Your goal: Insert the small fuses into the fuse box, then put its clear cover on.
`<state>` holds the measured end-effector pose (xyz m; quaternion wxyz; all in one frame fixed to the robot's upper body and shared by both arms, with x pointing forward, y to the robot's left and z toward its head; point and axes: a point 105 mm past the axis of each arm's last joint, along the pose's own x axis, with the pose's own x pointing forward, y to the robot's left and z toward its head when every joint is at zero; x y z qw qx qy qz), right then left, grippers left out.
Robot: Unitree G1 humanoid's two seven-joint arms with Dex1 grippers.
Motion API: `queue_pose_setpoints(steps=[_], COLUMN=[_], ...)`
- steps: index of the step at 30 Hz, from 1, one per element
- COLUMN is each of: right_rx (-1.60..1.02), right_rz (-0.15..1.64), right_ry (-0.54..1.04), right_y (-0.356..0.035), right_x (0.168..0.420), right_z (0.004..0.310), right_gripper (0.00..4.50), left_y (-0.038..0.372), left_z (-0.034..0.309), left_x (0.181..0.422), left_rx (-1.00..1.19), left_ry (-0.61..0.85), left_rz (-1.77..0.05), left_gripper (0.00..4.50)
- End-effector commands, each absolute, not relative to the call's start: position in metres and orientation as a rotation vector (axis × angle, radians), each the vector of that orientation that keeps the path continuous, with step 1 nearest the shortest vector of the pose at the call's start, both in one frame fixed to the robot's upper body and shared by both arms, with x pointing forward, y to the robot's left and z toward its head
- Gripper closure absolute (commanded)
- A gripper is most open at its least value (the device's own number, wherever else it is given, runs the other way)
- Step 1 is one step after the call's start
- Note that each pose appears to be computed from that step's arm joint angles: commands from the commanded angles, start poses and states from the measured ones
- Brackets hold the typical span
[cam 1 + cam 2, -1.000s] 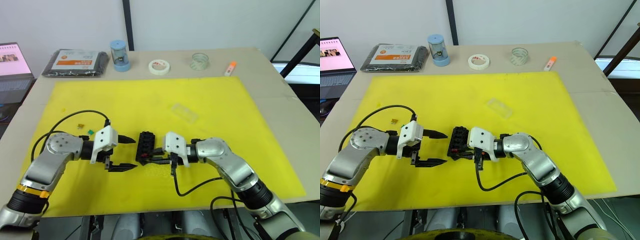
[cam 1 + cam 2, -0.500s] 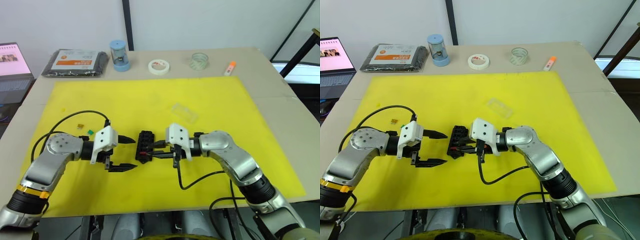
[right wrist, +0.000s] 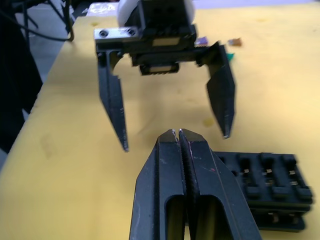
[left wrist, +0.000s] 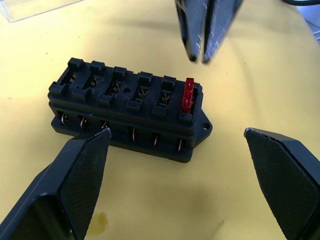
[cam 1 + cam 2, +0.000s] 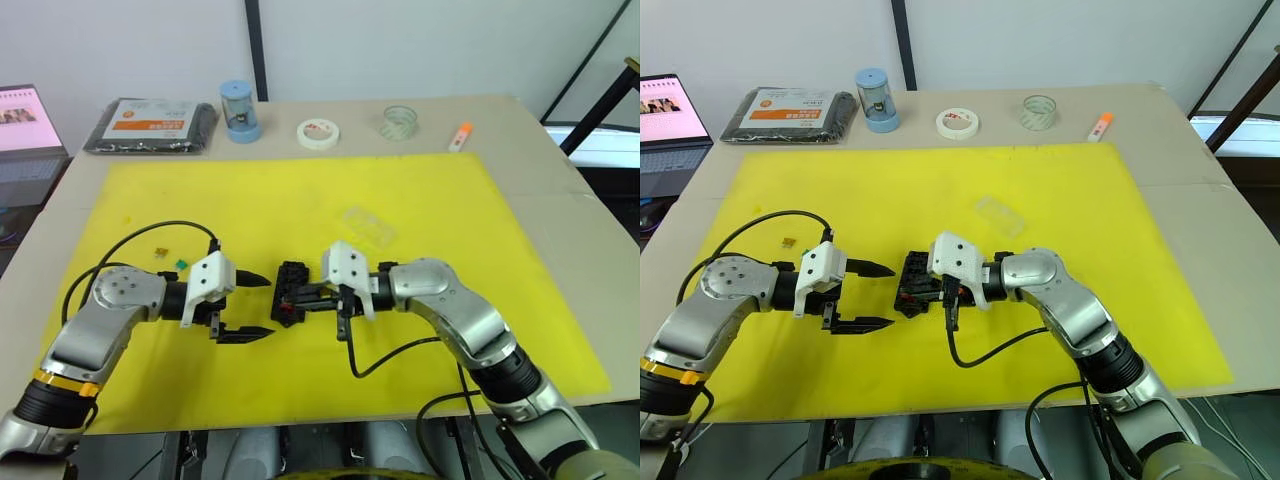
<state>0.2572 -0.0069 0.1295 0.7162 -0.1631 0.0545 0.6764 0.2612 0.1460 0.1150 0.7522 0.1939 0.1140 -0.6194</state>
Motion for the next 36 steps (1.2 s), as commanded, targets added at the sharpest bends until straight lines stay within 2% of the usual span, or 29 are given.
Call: queue_pose_setpoints(steps=[1,14,25,36], right_rx=[-0.385,-0.396,-0.45,-0.496], right_rz=[1.5,1.494,1.511,1.518], right_ry=[0.12,0.107,0.192,0.217], right_y=[-0.004,-0.001,-0.014,-0.017], right_x=[0.257,0.262,0.259,0.257], right_z=[0.129,0.129,0.102,0.091], right_gripper=[4.45,4.45,4.45,4.45], left_y=[0.146,0.146,0.145,0.144], left_z=[0.123,0.121,0.121,0.122], left_x=[0.264,0.264,0.264,0.263], left_rx=[0.452,0.446,0.444,0.446], left_ry=[0.213,0.214,0.213,0.209], left_rz=[-1.341,-1.342,-1.34,-1.343], left_gripper=[0.0,0.0,0.0,0.0])
